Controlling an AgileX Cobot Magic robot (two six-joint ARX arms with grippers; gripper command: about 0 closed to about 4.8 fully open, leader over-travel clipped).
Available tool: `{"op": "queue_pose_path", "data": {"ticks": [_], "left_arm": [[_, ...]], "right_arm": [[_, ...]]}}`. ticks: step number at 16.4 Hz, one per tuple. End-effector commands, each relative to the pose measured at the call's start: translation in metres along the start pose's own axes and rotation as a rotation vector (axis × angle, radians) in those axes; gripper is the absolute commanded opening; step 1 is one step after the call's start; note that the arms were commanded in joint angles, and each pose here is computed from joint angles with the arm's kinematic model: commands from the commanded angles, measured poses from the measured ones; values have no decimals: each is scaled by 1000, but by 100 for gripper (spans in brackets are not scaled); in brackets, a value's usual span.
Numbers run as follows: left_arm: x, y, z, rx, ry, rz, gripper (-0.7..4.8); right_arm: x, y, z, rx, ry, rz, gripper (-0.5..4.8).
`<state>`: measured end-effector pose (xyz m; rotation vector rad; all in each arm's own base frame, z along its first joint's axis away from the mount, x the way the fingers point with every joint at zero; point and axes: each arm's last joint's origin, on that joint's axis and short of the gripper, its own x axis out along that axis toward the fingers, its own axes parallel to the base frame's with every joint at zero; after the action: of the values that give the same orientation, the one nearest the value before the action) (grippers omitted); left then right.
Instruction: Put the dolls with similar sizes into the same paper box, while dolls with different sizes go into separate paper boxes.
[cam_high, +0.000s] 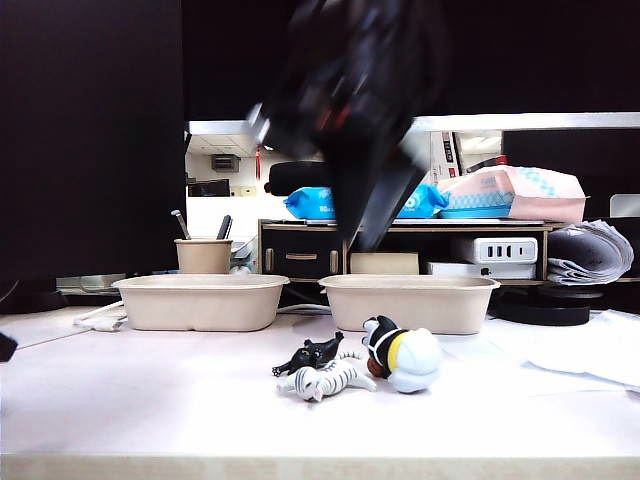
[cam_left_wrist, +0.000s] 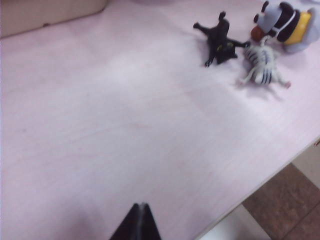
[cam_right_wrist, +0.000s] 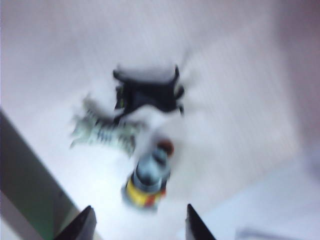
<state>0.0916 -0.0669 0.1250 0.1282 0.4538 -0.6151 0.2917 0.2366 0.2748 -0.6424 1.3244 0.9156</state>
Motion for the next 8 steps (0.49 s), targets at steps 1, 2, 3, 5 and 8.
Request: {"op": "queue_pose_path", "data": {"ticks": [1, 2, 3, 5, 8], "left_arm": [[-1, 0, 3, 1, -35, -4, -5], [-2, 0, 3, 1, -40, -5, -5], [-2, 0, 4, 1, -43, -5, -5], [-2, 0, 4, 1, -42, -4, -5], [-3, -5, 5, 18, -56, -39, -5]], "right_arm": [[-20, 8, -32, 47, -121, -36, 233], [-24, 13, -44, 53, -159, -39, 234], [-22, 21, -61, 62, -222, -17, 235], [-7, 26, -76, 73, -285, 7, 246], [31, 23, -86, 116, -345, -18, 303]]}}
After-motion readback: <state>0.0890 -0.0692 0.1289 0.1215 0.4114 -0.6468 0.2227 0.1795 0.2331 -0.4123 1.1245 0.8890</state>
